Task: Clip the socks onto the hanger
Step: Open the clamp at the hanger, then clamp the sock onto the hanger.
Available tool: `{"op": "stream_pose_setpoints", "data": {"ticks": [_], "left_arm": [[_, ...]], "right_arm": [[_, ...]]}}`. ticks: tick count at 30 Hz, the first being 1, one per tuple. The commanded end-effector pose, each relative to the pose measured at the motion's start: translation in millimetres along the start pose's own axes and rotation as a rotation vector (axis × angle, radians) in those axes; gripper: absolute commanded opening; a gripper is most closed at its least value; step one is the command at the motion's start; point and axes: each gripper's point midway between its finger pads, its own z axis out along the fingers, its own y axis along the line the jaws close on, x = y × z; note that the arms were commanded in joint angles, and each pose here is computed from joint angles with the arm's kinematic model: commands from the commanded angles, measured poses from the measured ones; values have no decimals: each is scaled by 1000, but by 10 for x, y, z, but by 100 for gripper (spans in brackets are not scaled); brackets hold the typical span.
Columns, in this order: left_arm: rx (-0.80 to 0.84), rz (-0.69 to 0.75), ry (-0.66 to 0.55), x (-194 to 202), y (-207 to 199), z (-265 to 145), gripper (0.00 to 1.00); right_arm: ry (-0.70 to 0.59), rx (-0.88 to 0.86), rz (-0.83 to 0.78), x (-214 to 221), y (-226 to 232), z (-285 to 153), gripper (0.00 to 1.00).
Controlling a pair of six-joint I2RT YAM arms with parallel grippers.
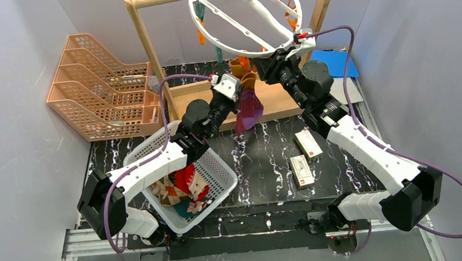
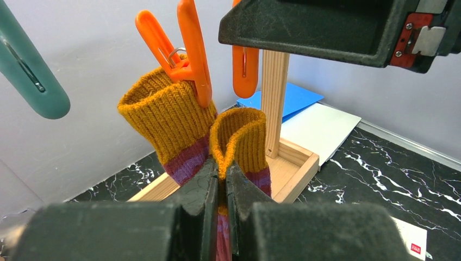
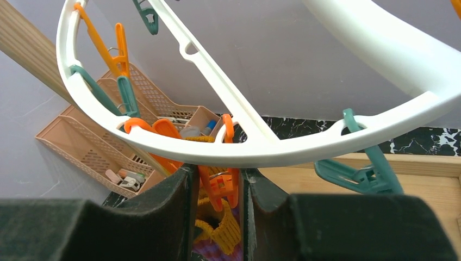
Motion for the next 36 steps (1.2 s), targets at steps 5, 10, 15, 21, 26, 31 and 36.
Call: {"op": "stream_pose_setpoints", "data": {"ticks": [5, 10, 15, 21, 26, 31, 36], "left_arm": [[-11, -22, -101, -422, 52, -50, 0], [-12, -27, -105, -440, 54, -48, 0], [-7, -37, -119, -493, 48, -48, 0], [-1, -42, -130, -522, 34, -36, 0], [1, -47, -136, -536, 27, -20, 0], [0, -46, -138, -542, 31, -15, 0], [1, -46, -142, -558, 30, -13, 0]], "right_arm": [[-53, 31, 18, -198, -10, 18, 1], [-41, 35, 16, -164, -18, 22, 1], [-26, 35, 15, -133, -22, 31, 1], [-15, 33, 15, -102, -19, 36, 1], [-5, 33, 13, -78, -24, 45, 1], [6, 34, 12, -47, -30, 47, 1], [16, 34, 11, -18, -32, 53, 1]]}}
